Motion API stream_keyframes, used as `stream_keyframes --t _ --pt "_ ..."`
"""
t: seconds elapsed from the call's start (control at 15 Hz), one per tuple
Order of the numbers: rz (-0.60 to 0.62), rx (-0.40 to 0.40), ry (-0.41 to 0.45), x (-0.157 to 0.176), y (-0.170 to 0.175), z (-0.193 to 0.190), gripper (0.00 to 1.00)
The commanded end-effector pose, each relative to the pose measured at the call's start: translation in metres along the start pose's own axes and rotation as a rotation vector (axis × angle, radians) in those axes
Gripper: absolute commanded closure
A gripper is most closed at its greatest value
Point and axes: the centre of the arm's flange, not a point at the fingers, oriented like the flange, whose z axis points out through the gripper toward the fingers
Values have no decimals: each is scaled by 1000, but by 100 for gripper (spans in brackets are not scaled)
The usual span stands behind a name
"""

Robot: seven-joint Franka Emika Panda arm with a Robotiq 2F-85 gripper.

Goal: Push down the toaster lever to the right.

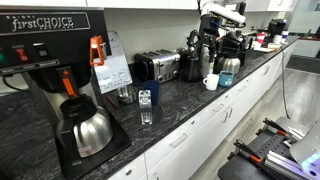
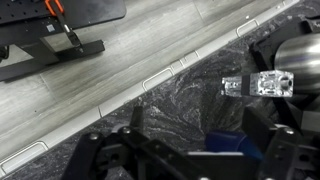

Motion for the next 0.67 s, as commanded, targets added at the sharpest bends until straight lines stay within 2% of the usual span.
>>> stream_keyframes --t 0.0,0.27,0.53,0.6 --pt "102 129 90 35 -7 -17 0" --pt "272 261 257 91 1 -26 0" --pt "468 308 419 133 18 -19 0" --pt "397 280 376 123 22 -15 0"
